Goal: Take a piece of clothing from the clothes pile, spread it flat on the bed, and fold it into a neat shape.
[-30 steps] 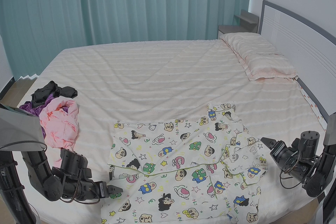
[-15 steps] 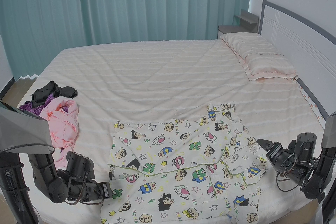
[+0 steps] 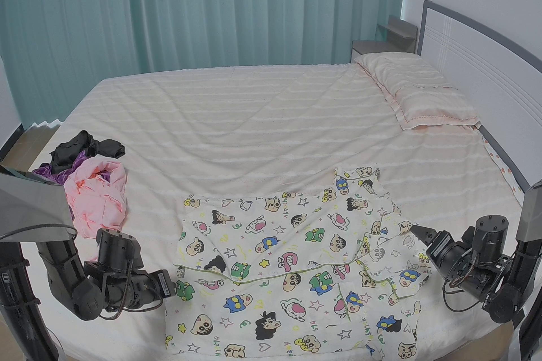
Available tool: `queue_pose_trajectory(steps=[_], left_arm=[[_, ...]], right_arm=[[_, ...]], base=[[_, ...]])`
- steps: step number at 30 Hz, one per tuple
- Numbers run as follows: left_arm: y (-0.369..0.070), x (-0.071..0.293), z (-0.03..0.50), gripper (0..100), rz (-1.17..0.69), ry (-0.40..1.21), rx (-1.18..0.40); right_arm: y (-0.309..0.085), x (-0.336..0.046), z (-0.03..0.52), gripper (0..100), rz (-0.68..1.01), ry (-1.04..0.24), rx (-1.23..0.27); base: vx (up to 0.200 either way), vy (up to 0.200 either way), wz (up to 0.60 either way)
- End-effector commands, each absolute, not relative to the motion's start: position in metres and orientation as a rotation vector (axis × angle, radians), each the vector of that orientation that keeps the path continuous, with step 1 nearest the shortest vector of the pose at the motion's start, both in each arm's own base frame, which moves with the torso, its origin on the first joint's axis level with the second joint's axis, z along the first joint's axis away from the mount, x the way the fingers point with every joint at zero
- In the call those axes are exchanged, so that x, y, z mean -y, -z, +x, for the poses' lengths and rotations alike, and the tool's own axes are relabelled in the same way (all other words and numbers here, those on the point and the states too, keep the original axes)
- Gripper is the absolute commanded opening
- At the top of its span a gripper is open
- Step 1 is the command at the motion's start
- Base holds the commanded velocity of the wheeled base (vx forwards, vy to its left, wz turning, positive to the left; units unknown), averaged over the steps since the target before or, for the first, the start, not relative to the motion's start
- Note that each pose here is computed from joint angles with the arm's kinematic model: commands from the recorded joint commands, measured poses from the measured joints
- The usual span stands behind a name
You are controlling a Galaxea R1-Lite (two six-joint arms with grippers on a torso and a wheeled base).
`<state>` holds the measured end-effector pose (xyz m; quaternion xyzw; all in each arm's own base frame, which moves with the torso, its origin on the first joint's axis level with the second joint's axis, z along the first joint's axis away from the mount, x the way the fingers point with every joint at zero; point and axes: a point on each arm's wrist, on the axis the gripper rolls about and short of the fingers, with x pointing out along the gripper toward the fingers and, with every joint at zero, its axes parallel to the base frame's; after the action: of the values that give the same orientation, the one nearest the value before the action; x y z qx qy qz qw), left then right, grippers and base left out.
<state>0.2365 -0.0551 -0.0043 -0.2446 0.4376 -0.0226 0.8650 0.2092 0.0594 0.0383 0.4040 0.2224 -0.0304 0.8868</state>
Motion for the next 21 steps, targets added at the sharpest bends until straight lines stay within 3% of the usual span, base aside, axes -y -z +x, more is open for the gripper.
queue_pose_trajectory(steps=[1,21], left_arm=[[0.000,0.045,0.245,0,-0.538,0.018,-0.874],[-0.007,0.029,0.271,0,-0.579,-0.025,-0.778]], right_arm=[[-0.037,-0.059,0.206,100,0.837,0.066,-0.472],[-0.037,-0.059,0.205,100,0.837,0.066,-0.474]], base=[[0.000,0.000,0.00],[0.000,0.000,0.00]])
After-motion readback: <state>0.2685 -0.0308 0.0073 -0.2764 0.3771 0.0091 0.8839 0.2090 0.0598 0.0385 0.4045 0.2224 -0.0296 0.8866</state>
